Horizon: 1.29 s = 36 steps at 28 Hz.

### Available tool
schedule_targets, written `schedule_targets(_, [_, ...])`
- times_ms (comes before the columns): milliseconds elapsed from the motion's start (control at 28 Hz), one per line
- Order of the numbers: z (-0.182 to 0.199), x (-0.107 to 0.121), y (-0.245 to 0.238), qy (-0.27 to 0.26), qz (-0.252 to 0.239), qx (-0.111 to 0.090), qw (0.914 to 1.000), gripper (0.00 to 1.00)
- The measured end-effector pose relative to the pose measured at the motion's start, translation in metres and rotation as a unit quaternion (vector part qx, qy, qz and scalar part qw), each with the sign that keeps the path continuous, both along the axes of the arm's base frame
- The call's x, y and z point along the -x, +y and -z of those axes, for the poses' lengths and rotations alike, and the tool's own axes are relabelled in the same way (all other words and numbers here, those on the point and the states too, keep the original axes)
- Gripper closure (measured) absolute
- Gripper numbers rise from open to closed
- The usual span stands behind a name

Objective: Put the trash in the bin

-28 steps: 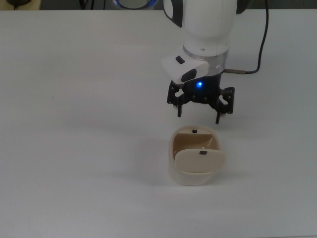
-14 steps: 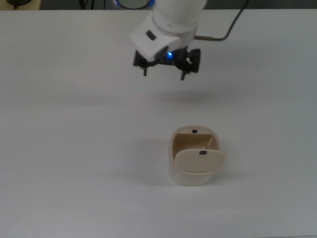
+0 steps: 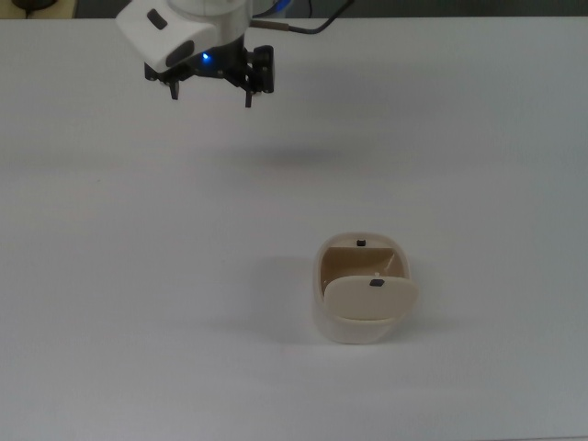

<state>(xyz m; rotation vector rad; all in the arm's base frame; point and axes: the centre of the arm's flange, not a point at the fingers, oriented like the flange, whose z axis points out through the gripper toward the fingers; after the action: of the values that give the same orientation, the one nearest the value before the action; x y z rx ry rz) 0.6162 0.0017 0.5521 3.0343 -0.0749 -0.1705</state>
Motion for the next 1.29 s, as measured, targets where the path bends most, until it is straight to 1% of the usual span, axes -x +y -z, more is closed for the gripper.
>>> schedule_targets(179, [-0.011, 0.007, -0.01, 0.002, -0.002, -0.002, 1.0, 0.0])
schedule_targets(500, [-0.014, 0.01, -0.027, 0.001, 0.006, -0.003, 1.0, 0.0])
schedule_targets(1286, [-0.014, 0.01, -0.029, 0.001, 0.005, -0.003, 1.0, 0.0])
